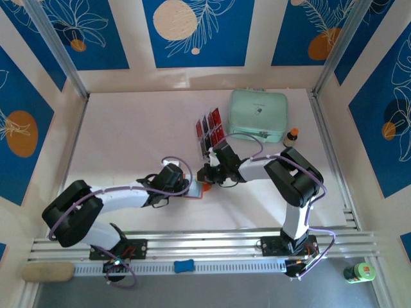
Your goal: Put the credit cards into the card holder
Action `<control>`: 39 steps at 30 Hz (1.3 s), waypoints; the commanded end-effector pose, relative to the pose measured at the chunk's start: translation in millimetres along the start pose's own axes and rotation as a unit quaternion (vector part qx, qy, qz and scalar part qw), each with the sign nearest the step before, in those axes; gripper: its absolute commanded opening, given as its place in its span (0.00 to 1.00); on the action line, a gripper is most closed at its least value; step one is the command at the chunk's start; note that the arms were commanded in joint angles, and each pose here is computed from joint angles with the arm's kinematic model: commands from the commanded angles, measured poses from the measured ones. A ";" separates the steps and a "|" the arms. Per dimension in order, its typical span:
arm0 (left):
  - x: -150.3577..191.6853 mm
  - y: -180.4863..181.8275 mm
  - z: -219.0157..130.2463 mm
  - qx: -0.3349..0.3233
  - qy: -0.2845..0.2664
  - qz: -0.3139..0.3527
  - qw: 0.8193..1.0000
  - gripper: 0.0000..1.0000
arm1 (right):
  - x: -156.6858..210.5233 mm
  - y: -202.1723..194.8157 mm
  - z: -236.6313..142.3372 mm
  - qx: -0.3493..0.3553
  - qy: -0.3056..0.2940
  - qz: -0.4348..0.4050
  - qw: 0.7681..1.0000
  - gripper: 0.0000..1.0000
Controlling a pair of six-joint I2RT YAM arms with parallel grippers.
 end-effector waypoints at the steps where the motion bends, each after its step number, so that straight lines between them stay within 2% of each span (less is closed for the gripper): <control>1: 21.6 12.2 8.1 -0.020 0.056 0.002 0.998 0.57 | 1.9 5.7 -6.1 0.001 0.007 0.004 1.000 0.06; 4: 22.1 12.4 8.1 -0.019 0.056 0.000 0.998 0.55 | 0.3 8.3 -12.1 0.000 -0.004 0.005 1.000 0.20; 8: 21.6 12.0 7.9 -0.017 0.054 -0.001 0.998 0.53 | -0.4 8.5 -13.3 0.000 -0.007 0.007 1.000 0.31; 14: 21.4 11.9 7.4 -0.015 0.053 -0.002 0.998 0.53 | 0.2 6.6 -6.5 -0.005 0.002 0.013 1.000 0.32; 23: 17.1 9.3 2.8 -0.006 0.043 -0.004 0.999 0.55 | -4.9 19.7 -0.2 -0.030 0.020 0.003 0.999 0.25; 28: 13.1 7.6 -1.4 -0.001 0.033 -0.006 0.999 0.56 | -7.5 26.2 1.6 -0.039 0.027 0.001 0.999 0.25; 31: 8.0 5.3 -7.5 0.007 0.022 -0.011 1.000 0.63 | -7.9 31.7 -0.1 -0.047 0.029 0.003 0.998 0.29; 36: -6.9 5.6 -32.1 0.010 -0.021 -0.027 0.999 0.86 | -6.5 45.3 -5.8 -0.057 0.027 0.006 0.998 0.44; 39: -14.6 8.0 -49.4 0.012 -0.052 -0.037 0.998 0.94 | -6.1 54.0 -7.1 -0.057 0.027 0.005 0.998 0.49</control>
Point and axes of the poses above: each hand's point on the last joint's axis, 136 mm out from that joint toward the fingers, its own z axis out along the fingers, its own y axis along the line the jaws close on, x = y × z, the point moved 8 cm from there along -z, back along the fingers, and after that the axes turned 1 degree about -z, right-handed, at the moved point
